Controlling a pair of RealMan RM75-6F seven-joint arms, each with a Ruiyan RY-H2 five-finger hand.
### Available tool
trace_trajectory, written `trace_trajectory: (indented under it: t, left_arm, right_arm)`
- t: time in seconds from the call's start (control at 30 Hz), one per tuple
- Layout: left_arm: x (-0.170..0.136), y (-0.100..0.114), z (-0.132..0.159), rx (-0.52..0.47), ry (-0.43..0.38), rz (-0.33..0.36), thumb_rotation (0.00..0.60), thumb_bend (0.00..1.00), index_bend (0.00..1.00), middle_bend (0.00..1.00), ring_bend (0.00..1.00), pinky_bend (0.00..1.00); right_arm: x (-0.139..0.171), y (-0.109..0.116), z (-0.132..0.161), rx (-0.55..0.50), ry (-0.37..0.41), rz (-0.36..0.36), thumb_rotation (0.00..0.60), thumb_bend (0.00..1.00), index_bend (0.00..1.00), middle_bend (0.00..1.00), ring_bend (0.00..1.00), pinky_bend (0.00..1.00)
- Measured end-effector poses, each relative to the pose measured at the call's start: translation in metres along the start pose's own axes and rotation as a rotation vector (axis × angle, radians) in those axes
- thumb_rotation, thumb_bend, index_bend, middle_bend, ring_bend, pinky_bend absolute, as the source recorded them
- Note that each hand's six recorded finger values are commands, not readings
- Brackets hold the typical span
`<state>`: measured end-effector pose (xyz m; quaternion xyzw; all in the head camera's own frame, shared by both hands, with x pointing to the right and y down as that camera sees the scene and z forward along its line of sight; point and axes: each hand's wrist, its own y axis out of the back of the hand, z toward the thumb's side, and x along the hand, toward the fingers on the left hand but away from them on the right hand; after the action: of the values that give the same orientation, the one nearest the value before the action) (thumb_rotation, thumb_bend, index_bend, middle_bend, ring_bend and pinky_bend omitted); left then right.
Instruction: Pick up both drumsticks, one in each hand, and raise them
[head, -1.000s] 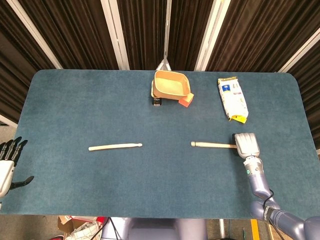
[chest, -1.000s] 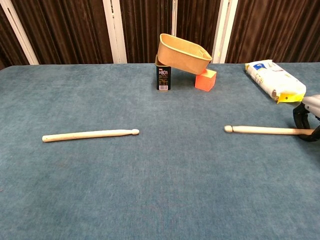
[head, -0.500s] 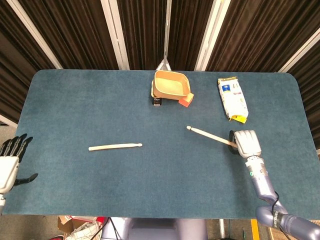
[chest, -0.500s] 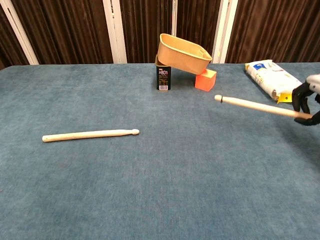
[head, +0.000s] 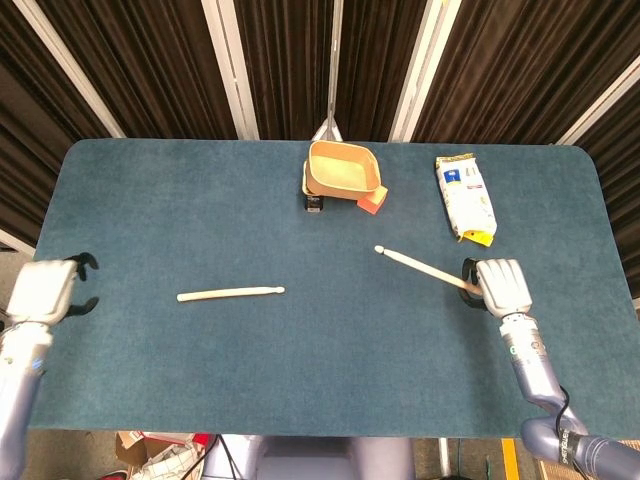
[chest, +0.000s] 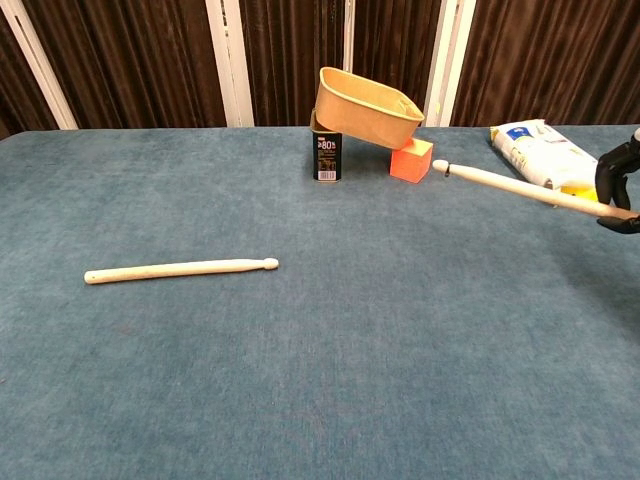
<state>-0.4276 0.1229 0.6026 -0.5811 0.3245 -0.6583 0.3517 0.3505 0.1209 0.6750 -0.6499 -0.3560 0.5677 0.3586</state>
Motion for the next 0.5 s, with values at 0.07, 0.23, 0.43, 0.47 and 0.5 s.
trace_trajectory:
  t: [0.07,0.23,0.43,0.47,0.5]
  left_arm:
    - [0.010,-0.006,0.010,0.011,0.011,-0.024,0.600,0.33,0.45,0.52,0.93,1.00]
    - [0.035,-0.026,0.044,0.019,0.029,-0.090,0.600,0.35,0.43,0.50,0.93,1.00]
    - [0.053,-0.049,0.082,0.014,0.019,-0.151,0.600,0.35,0.40,0.47,0.93,1.00]
    - [0.054,-0.052,0.088,0.014,0.013,-0.158,0.600,0.35,0.40,0.46,0.93,1.00]
    - [0.055,-0.056,0.095,0.014,0.003,-0.167,0.600,0.35,0.40,0.46,0.93,1.00]
  right_arm:
    - [0.000,0.001,-0.002,-0.003,-0.004,-0.001,0.600,0.42,0.74,0.64,0.92,0.85]
    - [0.000,0.002,-0.005,-0.004,-0.010,-0.003,0.600,0.42,0.74,0.64,0.92,0.85]
    - [-0.001,0.004,-0.007,-0.011,-0.013,-0.010,0.600,0.42,0.74,0.64,0.92,0.85]
    - [-0.001,0.004,-0.007,-0.012,-0.014,-0.011,0.600,0.42,0.74,0.64,0.92,0.85]
    - [-0.001,0.005,-0.007,-0.013,-0.015,-0.011,0.600,0.42,0.74,0.64,0.92,0.85]
